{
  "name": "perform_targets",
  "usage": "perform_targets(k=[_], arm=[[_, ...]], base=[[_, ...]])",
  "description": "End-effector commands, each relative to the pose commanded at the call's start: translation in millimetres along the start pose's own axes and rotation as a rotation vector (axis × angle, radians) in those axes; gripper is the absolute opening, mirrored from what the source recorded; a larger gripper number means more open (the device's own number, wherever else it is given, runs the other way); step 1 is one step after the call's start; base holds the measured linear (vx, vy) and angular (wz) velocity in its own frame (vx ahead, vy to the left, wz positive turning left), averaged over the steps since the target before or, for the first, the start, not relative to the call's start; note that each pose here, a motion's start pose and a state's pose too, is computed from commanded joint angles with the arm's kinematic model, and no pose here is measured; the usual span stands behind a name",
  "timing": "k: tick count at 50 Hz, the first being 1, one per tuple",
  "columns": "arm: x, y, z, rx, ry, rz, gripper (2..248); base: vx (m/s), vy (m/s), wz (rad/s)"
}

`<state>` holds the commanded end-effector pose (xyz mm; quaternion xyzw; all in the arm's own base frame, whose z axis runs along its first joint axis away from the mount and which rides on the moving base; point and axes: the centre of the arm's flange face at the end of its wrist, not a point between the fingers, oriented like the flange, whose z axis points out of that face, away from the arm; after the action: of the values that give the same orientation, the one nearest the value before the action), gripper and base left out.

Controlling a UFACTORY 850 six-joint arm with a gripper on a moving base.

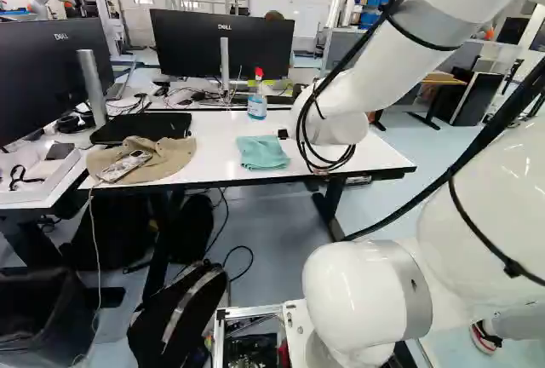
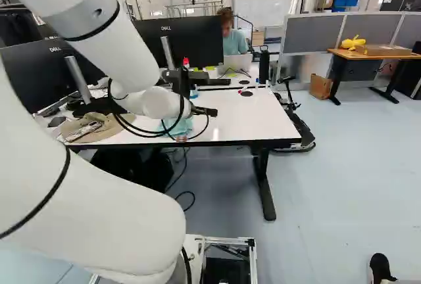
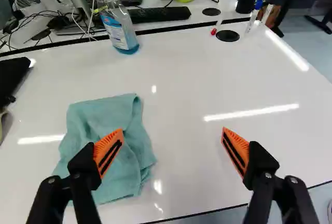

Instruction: Clean the table with the green towel

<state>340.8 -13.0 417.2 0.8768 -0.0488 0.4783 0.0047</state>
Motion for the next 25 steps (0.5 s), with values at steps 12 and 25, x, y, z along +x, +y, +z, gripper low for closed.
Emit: perform_targets(k=[12, 25], arm=[[-20.8, -1.2, -5.7, 0.012, 0.06, -0.021, 247], [-40.1, -2.3, -12.5, 0.026, 0.116, -0.04, 247]], base=[[0.0, 0.0, 0.0], [0.0, 0.0, 0.0]])
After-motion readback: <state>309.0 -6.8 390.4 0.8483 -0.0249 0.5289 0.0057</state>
